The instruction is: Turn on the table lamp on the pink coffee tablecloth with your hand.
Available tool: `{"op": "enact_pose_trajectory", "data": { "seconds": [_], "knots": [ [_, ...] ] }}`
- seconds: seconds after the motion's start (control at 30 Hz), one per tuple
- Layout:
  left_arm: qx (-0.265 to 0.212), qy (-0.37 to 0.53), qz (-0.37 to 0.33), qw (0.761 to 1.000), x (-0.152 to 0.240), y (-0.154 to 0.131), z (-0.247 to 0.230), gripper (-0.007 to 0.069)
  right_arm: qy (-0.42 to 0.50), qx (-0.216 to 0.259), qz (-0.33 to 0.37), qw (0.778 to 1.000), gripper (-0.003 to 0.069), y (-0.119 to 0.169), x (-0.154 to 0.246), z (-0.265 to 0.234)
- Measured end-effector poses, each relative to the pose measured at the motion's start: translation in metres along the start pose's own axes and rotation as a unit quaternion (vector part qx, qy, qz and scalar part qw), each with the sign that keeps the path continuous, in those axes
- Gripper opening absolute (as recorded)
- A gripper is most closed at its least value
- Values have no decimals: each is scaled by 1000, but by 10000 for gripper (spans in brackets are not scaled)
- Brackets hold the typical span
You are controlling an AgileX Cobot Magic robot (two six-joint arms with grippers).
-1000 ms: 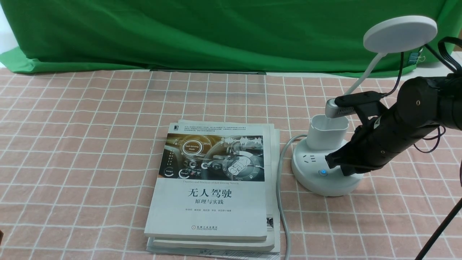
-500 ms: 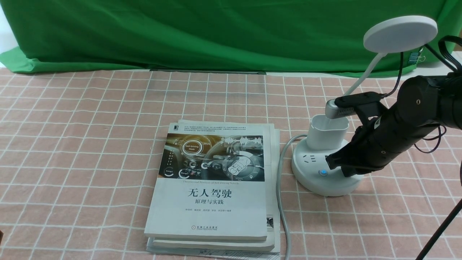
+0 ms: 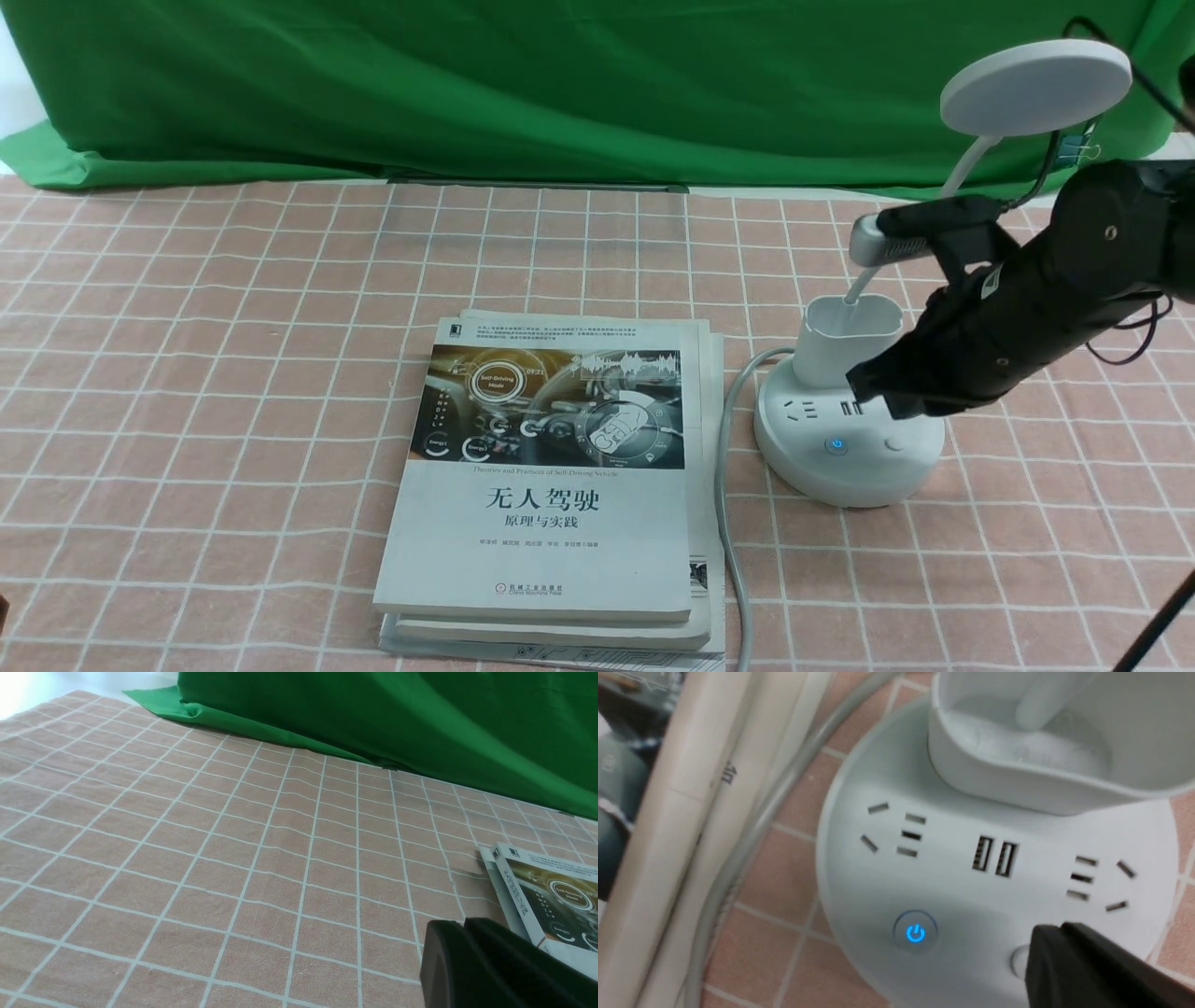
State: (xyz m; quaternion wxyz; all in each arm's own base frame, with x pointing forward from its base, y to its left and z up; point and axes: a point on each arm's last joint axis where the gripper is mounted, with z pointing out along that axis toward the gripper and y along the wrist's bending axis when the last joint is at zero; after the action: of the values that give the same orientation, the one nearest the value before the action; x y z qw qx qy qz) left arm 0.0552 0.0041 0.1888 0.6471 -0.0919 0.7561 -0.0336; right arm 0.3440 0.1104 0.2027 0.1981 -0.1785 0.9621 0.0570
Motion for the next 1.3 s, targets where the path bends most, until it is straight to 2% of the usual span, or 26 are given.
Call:
{"op": "enact_pose_trajectory", "data": {
  "seconds": [0.27,0.53,0.77,0.93,1.3],
  "knots": [
    [0,0,0,1000,0,0,0,19,42,-3,3,999,33,-1,6,26],
    [0,0,-1,1000,0,0,0,19,37,-4,1,999,33,-1,5,18],
    [0,0,0,1000,0,0,0,19,-6,-4,-12,1000,33,3,2,-37],
    [0,0,0,1000,0,0,0,19,6,-7,-16,1000,33,6,15,-59],
    [0,0,1,1000,0,0,0,19,-24,-4,9,1000,33,14,86,-110]
  ]
}}
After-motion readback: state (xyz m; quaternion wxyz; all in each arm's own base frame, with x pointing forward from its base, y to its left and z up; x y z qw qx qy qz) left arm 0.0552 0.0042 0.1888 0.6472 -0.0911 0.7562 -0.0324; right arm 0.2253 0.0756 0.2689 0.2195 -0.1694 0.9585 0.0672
